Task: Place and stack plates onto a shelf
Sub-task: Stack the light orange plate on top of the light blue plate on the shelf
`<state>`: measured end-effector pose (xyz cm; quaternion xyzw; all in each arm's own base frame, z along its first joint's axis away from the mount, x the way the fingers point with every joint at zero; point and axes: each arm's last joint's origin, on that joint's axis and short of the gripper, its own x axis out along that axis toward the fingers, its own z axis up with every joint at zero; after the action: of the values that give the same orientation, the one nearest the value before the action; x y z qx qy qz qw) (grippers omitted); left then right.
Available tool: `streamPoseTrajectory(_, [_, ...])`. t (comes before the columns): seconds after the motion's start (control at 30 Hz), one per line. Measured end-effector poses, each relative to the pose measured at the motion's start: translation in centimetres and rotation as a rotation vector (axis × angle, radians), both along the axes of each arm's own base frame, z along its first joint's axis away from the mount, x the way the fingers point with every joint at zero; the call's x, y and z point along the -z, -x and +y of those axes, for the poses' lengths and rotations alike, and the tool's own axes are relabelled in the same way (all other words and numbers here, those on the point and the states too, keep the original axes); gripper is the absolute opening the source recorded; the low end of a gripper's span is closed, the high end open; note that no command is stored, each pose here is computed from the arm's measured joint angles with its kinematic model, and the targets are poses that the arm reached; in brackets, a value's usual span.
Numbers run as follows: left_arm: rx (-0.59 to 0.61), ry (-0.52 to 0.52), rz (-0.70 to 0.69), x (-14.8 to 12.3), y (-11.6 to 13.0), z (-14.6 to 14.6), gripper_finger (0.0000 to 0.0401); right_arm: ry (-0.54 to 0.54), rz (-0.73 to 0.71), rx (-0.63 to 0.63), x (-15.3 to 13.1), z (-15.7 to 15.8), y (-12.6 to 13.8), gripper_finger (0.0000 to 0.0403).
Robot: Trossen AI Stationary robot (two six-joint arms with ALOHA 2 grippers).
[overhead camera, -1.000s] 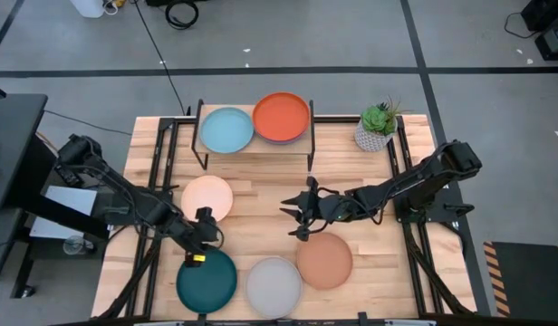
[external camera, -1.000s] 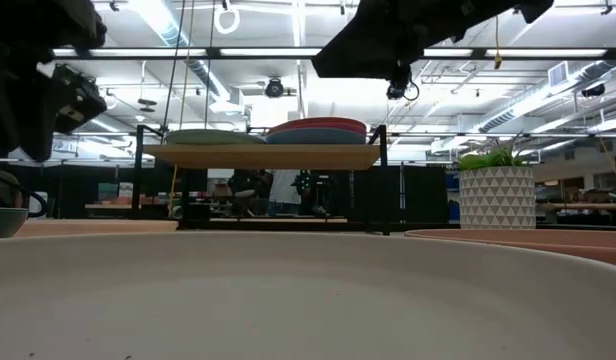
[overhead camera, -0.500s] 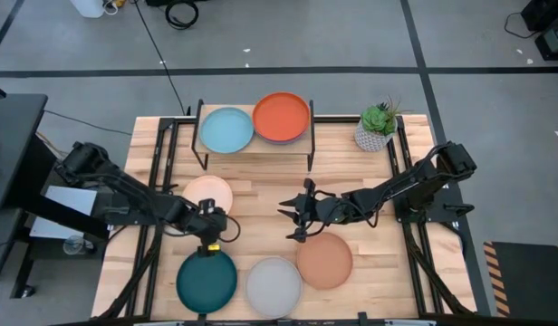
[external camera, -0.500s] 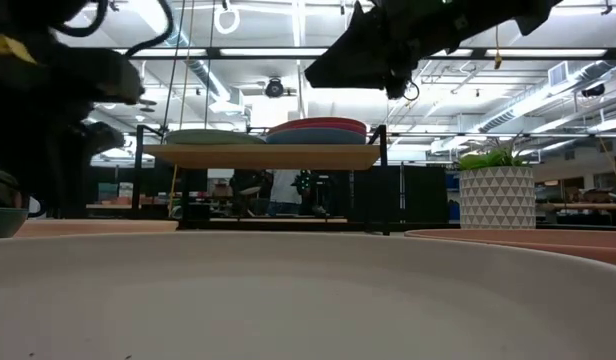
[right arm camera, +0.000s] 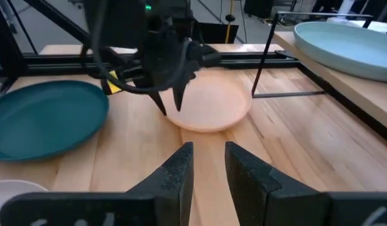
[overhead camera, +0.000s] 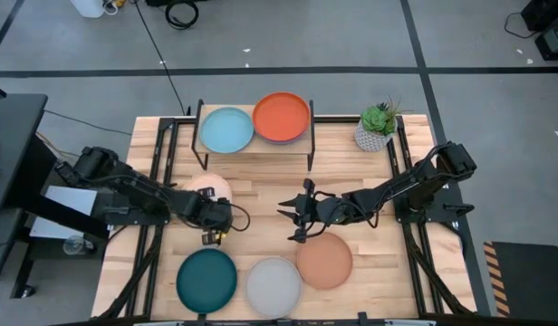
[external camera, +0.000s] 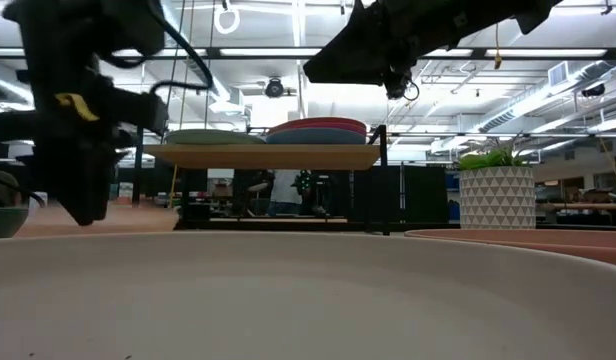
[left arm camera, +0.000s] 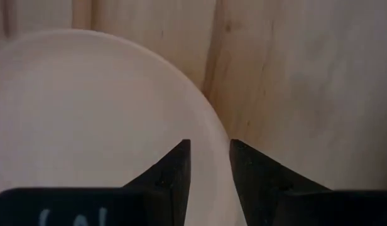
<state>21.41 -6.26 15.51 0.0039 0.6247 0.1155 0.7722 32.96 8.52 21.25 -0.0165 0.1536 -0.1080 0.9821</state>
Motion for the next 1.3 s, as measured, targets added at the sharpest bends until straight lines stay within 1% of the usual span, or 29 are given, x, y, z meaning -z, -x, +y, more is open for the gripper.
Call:
streamPoseTrajectory(0.13, [0.02,0.044,0.016,0.5,-0.6,0.6,0.0118,0.002,0.008,0.0,0.1,0.0,0.0,0.0097])
streamPoseTrajectory(0.37, [0.012,0.068,0.032,0.5,-0.7,1.5,0.0118,-0.003,0.013,0.001,0.1,0.0,0.1,0.0097])
streamPoseTrajectory(0.43, [0.013,0.091,0.05,0.4,-0.5,1.7,0.0118,-0.006,0.012,0.002,0.1,0.0,0.1,0.0097])
streamPoseTrajectory(0.57, [0.005,0.097,0.065,-0.1,-0.1,2.1,0.0118,-0.01,0.011,0.003,0.1,0.0,0.1,0.0097])
streamPoseTrajectory(0.77, [-0.017,0.106,0.039,-0.7,0.1,2.5,0.0118,-0.021,0.009,0.006,0.1,0.0,0.1,0.0097])
streamPoseTrajectory(0.97, [-0.041,0.144,0.032,-1.3,-0.1,2.1,0.0118,-0.02,0.01,0.006,0.1,0.0,0.1,0.0097])
streamPoseTrajectory(1.17, [-0.045,0.137,0.028,-1.2,0.0,1.6,0.0118,-0.02,0.011,0.003,0.2,0.1,0.1,0.0097])
streamPoseTrajectory(1.3, [-0.047,0.101,0.051,-0.7,-0.1,1.6,0.0118,-0.02,0.011,-0.006,0.1,0.4,0.2,0.0097])
